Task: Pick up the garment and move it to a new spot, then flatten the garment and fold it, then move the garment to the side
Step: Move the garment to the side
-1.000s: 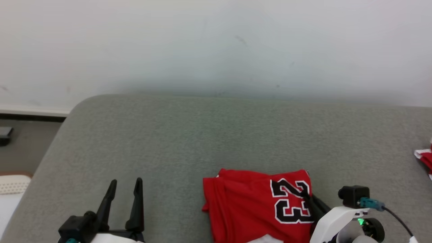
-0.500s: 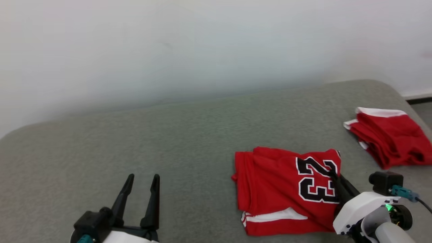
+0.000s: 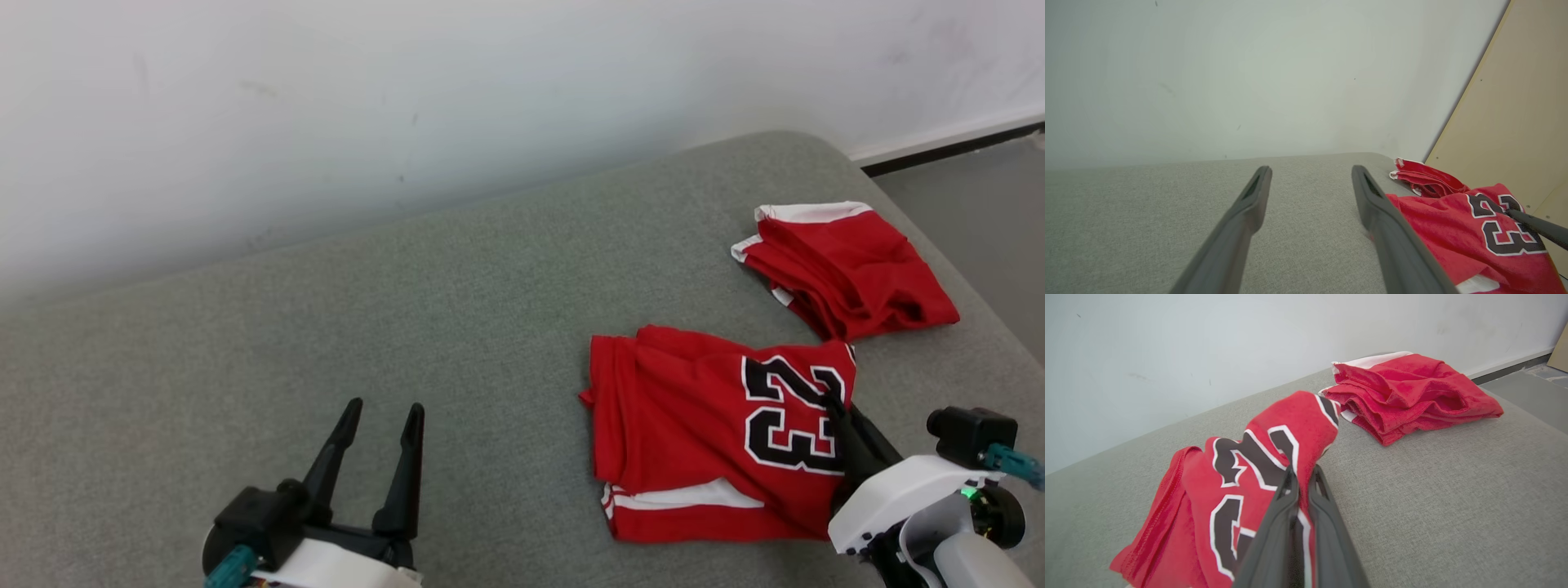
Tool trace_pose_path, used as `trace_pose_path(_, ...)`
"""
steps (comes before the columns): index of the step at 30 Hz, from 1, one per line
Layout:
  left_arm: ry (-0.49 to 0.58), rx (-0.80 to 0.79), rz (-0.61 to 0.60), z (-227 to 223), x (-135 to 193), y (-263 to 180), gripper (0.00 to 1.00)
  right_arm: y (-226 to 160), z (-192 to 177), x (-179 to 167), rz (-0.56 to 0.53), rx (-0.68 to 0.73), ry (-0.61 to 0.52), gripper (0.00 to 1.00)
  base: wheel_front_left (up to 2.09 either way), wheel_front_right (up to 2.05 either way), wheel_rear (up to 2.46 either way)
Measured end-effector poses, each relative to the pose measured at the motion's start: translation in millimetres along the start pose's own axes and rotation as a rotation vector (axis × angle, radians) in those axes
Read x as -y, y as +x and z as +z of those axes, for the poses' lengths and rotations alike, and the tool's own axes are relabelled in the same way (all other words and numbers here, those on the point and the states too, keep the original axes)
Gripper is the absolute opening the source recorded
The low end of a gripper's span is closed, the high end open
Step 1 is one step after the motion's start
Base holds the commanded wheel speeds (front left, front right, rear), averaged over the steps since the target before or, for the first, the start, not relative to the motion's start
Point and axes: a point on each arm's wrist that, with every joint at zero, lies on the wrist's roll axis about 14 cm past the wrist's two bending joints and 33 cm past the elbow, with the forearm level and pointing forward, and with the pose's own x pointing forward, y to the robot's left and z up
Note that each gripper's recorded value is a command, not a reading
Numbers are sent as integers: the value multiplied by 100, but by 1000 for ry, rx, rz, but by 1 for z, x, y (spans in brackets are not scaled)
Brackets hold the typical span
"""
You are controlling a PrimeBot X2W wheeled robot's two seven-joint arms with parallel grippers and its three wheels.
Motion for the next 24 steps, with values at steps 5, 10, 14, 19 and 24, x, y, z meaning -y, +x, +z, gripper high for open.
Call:
trace_pose_path(5, -6, -10, -7, -7, -3, 7, 100, 14, 12, -3, 15, 9, -24, 0, 0, 0, 0)
trace_pose_path(10, 3, -26, 12, -17, -15, 12, 100, 42, 46, 1, 28, 32, -119, 0, 0, 0, 0)
trace_pose_path(14, 2, -30, 36, -22, -29, 17, 100, 65, 75, 14, 13, 37, -213, 0, 0, 0, 0)
trace_pose_path(19, -2, -48, 87, -33, -53, 17, 100, 97, 99, 21, 9, 19, -333, 0, 0, 0, 0)
trace_pose_path(24, 0, -77, 129, -48, -75, 15, 100, 124, 112, 38, -23, -22, -410, 0, 0, 0, 0)
